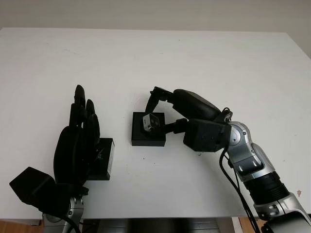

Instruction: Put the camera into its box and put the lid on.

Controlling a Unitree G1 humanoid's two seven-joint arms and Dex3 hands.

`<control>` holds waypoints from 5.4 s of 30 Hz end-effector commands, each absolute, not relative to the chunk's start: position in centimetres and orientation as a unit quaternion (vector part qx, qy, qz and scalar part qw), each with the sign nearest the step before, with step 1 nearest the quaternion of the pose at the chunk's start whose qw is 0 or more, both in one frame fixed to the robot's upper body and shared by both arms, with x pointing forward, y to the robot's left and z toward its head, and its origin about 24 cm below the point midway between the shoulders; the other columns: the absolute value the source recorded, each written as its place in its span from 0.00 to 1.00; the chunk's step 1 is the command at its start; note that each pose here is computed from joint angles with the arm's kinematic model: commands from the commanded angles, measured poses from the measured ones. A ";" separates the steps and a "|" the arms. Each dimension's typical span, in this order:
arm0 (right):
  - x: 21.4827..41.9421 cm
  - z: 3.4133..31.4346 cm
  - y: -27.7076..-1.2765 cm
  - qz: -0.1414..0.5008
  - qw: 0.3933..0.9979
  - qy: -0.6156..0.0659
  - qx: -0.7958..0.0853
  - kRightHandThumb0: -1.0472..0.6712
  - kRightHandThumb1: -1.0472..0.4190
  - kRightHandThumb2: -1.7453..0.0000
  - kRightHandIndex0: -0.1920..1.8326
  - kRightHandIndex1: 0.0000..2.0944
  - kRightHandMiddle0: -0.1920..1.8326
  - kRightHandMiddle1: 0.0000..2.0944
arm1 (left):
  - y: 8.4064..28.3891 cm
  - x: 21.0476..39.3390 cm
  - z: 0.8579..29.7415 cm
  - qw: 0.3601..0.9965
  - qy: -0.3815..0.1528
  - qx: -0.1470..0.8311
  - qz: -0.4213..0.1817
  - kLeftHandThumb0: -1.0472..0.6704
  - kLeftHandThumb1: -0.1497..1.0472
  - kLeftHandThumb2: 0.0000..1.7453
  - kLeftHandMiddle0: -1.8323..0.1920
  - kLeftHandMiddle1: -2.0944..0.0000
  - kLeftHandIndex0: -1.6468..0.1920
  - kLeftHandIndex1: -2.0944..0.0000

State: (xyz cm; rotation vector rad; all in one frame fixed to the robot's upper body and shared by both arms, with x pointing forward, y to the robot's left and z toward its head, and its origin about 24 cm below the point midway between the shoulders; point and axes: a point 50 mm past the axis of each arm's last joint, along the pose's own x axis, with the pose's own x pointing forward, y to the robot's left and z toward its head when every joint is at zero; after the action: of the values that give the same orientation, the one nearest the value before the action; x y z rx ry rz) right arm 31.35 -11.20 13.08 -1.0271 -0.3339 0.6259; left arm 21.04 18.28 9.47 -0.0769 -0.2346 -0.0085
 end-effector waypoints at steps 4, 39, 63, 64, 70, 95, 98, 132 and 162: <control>30.5 13.3 -11.1 0.303 0.772 -0.175 -0.530 0.28 0.06 0.97 0.10 0.01 0.11 0.34 | 18.1 20.7 9.4 0.992 -0.116 -0.039 -0.002 0.15 1.00 0.33 1.00 1.00 1.00 1.00; 31.2 17.6 -15.0 0.213 0.889 -0.233 -0.332 0.20 0.00 0.87 0.11 0.03 0.13 0.10 | 20.2 20.1 11.8 0.987 -0.158 0.004 0.014 0.16 1.00 0.31 1.00 1.00 1.00 1.00; 33.4 16.4 -18.9 0.204 0.972 -0.096 -0.067 0.22 0.00 0.84 0.11 0.03 0.13 0.05 | 30.4 17.3 20.7 0.928 -0.046 0.369 -0.012 0.11 0.85 0.02 0.87 0.99 0.89 0.99; 33.3 16.4 -19.1 0.198 0.973 -0.100 -0.055 0.23 0.00 0.83 0.11 0.03 0.12 0.04 | 30.3 17.4 20.7 0.919 -0.040 0.392 -0.032 0.11 0.84 0.02 0.89 0.99 0.90 0.99; 33.1 16.4 -19.9 0.169 0.980 -0.098 -0.047 0.26 0.00 0.81 0.11 0.03 0.13 0.05 | 29.8 17.7 19.9 0.885 0.019 0.451 -0.115 0.16 0.79 0.02 0.96 0.99 0.97 0.99; 33.2 15.9 -19.9 0.151 0.980 -0.085 -0.094 0.27 0.00 0.82 0.11 0.03 0.14 0.04 | 27.3 20.1 15.9 0.817 0.037 0.531 -0.223 0.18 0.82 0.03 0.99 0.98 1.00 0.99; 33.3 15.8 -19.9 0.150 0.980 -0.084 -0.099 0.28 0.00 0.82 0.11 0.03 0.15 0.04 | 27.2 20.5 15.6 0.817 0.026 0.534 -0.217 0.19 0.83 0.03 0.98 0.97 0.99 0.99; 33.2 15.9 -20.0 0.139 0.981 -0.094 -0.101 0.30 0.00 0.83 0.12 0.03 0.17 0.04 | 27.2 21.2 16.1 0.772 0.098 0.585 -0.226 0.21 0.83 0.03 0.85 0.97 0.94 0.98; 33.2 16.2 -20.1 0.135 0.979 -0.107 -0.113 0.32 0.00 0.83 0.14 0.03 0.18 0.04 | 26.6 21.2 14.0 0.780 0.096 0.574 -0.231 0.24 0.81 0.03 0.95 0.49 0.76 0.96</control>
State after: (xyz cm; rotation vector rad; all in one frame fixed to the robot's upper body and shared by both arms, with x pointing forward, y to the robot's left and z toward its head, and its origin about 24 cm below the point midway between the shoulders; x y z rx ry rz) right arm 33.28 -20.05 15.57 -0.2179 -0.1906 0.2751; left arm 21.40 26.74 14.96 1.2428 0.1571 -0.4492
